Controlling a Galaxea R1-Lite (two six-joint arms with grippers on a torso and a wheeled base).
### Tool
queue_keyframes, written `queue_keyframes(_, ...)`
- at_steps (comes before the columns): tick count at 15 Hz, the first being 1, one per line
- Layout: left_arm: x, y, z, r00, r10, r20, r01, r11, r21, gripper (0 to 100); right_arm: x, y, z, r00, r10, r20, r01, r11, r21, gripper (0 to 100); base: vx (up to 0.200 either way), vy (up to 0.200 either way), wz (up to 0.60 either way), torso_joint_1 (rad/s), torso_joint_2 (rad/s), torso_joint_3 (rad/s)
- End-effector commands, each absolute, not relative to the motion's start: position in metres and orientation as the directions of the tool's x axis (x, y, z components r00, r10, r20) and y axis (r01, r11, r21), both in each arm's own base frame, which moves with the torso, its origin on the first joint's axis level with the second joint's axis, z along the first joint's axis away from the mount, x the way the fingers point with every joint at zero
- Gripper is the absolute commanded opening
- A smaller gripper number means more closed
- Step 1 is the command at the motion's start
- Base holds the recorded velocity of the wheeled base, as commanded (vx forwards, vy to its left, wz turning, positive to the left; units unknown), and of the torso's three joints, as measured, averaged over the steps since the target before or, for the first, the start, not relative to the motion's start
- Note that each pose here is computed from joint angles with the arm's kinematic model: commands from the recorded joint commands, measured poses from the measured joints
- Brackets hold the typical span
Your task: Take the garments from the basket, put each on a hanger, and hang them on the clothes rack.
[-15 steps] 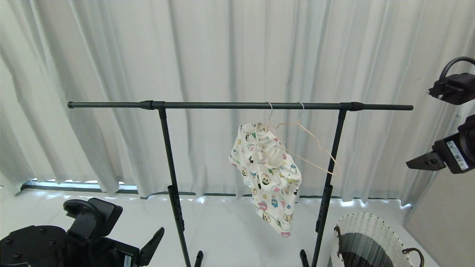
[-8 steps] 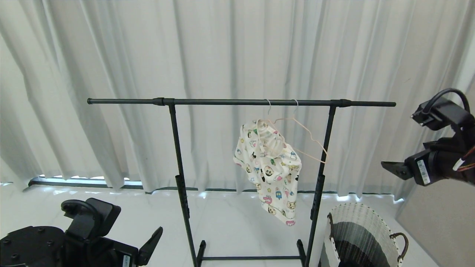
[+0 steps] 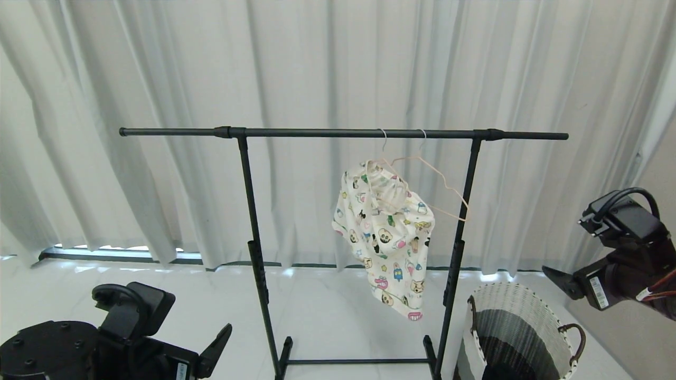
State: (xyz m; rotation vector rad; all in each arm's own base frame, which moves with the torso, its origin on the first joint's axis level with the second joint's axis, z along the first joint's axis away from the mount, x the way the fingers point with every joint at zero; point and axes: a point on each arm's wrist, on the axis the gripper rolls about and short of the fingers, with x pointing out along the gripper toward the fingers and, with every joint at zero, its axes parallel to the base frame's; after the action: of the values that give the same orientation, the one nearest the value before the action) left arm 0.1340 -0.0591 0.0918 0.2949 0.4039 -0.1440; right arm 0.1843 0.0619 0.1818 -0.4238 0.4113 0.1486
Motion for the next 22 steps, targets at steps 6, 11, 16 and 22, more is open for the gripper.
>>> queue_keyframes(6, 0.134, -0.057, 0.092, 0.921, 0.012, -0.390, 0.103, 0.956, 0.273, 100, 0.171, 0.056, 0.171, 0.903, 0.028, -0.428, -0.209, 0.900, -0.383, 100, 0.000, 0.000, 0.00, -0.225, 0.51, 0.281)
queue_keyframes(11, 0.134, -0.055, 0.093, 0.924, 0.073, -0.376, 0.036, 0.961, 0.275, 100, 0.163, 0.053, 0.164, 0.898, 0.020, -0.439, -0.206, 0.902, -0.379, 100, 0.000, 0.000, 0.00, -0.208, 0.49, 0.287)
queue_keyframes(16, 0.134, -0.055, 0.092, 0.921, 0.103, -0.376, -0.004, 0.967, 0.256, 100, 0.161, 0.052, 0.167, 0.903, 0.023, -0.429, -0.206, 0.900, -0.384, 100, 0.000, 0.000, 0.00, -0.187, 0.47, 0.286)
queue_keyframes(22, 0.134, -0.055, 0.093, 0.922, 0.100, -0.373, -0.001, 0.967, 0.256, 100, 0.159, 0.050, 0.162, 0.896, 0.011, -0.444, -0.203, 0.899, -0.388, 100, 0.000, 0.000, 0.00, -0.118, 0.35, 0.223)
